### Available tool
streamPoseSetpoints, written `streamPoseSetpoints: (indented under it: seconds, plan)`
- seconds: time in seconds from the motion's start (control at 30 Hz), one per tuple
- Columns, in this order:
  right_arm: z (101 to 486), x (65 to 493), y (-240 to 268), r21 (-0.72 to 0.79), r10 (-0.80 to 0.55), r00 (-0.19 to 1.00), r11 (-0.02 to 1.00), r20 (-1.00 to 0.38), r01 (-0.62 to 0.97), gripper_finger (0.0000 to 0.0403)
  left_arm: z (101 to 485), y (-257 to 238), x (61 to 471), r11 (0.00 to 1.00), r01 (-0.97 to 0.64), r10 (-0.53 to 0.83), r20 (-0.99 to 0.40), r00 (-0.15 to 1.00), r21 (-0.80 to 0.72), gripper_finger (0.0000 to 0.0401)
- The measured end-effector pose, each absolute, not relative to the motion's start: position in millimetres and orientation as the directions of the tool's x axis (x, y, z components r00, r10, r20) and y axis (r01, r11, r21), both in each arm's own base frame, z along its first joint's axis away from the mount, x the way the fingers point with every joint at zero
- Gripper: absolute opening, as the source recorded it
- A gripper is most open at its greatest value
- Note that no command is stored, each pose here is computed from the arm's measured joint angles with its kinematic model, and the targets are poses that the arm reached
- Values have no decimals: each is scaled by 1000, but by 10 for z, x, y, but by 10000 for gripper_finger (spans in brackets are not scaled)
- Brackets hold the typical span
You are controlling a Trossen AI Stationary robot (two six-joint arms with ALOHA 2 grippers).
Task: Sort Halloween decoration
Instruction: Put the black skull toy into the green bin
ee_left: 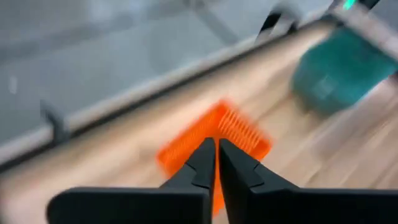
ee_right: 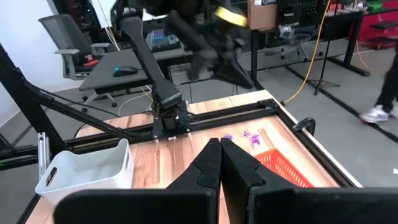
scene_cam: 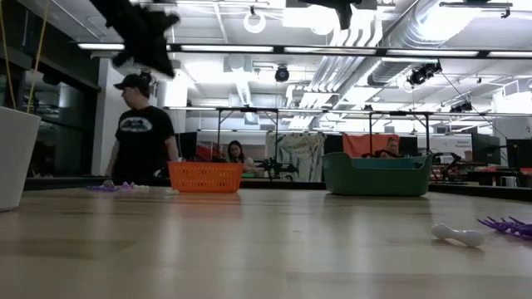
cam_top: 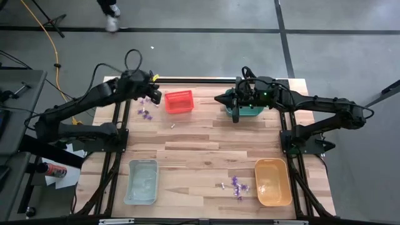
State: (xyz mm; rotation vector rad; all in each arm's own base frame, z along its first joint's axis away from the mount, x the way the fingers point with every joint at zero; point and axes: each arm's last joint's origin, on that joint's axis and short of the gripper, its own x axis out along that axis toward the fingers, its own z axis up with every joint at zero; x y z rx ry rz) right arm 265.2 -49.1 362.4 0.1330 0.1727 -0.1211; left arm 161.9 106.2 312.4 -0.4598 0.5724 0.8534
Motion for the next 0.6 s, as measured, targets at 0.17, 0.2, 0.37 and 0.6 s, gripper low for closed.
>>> streamPoseSetpoints:
  seconds: [0.17,0.2,0.37,0.6]
  plan:
    - [3595,2646,-490,133,-108,972,982,-208,137,1,2644,1293,1622,452,-892,430,-883,186,32,61]
    - [3588,2645,-490,140,-107,971,980,-216,140,1,2583,1333,1614,418,-904,429,-896,111,88,73]
    - [3555,2637,-488,155,-106,962,977,-250,148,0,2324,1489,1631,384,-907,325,-945,-45,175,128]
    - [3518,2628,-482,176,-102,952,972,-288,158,0,2015,1526,1579,400,-909,205,-978,-38,119,177]
